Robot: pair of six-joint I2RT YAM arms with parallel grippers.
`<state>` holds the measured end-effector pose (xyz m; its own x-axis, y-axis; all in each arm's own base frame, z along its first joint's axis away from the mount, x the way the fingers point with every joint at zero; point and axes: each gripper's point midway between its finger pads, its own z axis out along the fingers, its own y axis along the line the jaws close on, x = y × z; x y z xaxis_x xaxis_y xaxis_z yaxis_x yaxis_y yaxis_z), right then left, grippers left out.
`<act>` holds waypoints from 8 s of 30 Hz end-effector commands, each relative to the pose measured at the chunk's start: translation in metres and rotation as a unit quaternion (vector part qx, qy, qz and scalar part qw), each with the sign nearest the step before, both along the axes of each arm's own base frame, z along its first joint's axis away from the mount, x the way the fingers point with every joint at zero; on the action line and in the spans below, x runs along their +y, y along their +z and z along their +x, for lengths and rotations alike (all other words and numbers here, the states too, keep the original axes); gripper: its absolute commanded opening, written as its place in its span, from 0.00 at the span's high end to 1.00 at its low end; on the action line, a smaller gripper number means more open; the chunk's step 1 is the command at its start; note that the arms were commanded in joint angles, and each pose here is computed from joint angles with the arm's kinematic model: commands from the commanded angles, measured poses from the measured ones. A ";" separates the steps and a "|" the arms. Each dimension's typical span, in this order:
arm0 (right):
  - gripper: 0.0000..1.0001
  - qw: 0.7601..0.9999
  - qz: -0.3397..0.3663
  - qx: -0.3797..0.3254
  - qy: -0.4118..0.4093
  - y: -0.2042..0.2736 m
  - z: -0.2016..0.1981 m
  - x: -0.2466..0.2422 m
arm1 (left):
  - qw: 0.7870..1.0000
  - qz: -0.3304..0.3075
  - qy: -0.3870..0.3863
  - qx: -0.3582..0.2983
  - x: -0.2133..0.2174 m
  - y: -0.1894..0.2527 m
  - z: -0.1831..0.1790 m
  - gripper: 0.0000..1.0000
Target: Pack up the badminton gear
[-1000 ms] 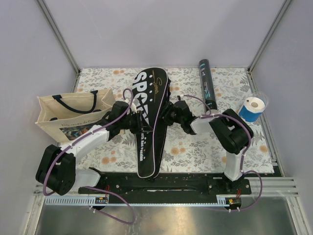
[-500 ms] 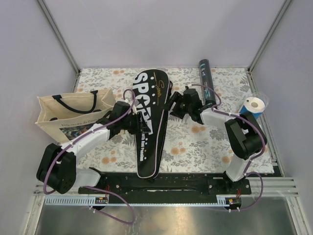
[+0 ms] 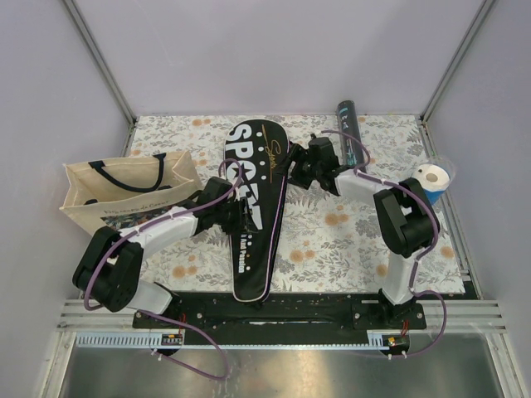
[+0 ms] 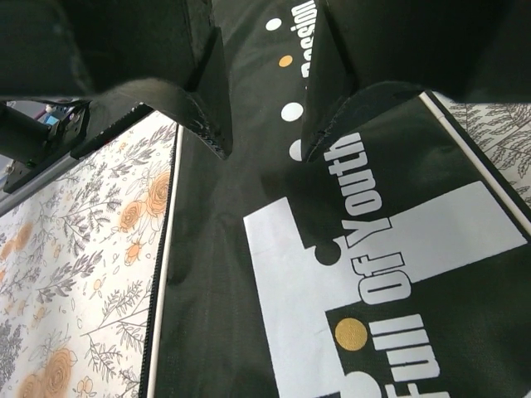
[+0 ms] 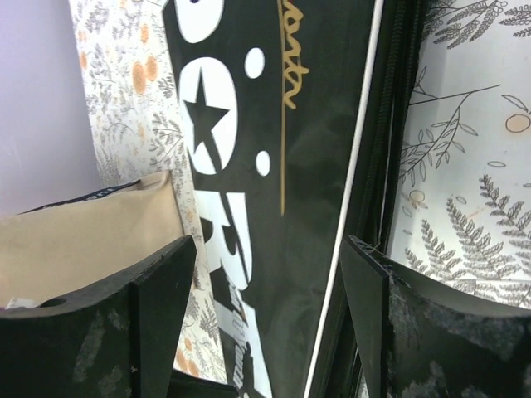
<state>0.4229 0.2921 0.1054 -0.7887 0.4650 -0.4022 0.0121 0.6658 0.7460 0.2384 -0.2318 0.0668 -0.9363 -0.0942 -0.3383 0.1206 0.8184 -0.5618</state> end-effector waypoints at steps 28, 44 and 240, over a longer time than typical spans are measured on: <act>0.66 0.995 0.054 0.068 0.049 -0.059 -0.012 0.028 | 0.999 -0.018 0.027 -0.005 -0.017 -0.014 0.014 0.58; 1.00 0.977 -0.104 -0.135 0.131 0.095 -0.004 -0.017 | 0.979 0.043 0.074 -0.183 -0.001 0.137 0.090 0.50; 0.49 0.965 0.053 -0.254 -0.031 0.130 -0.131 0.085 | 0.924 -0.190 0.331 0.004 0.033 0.157 0.154 1.00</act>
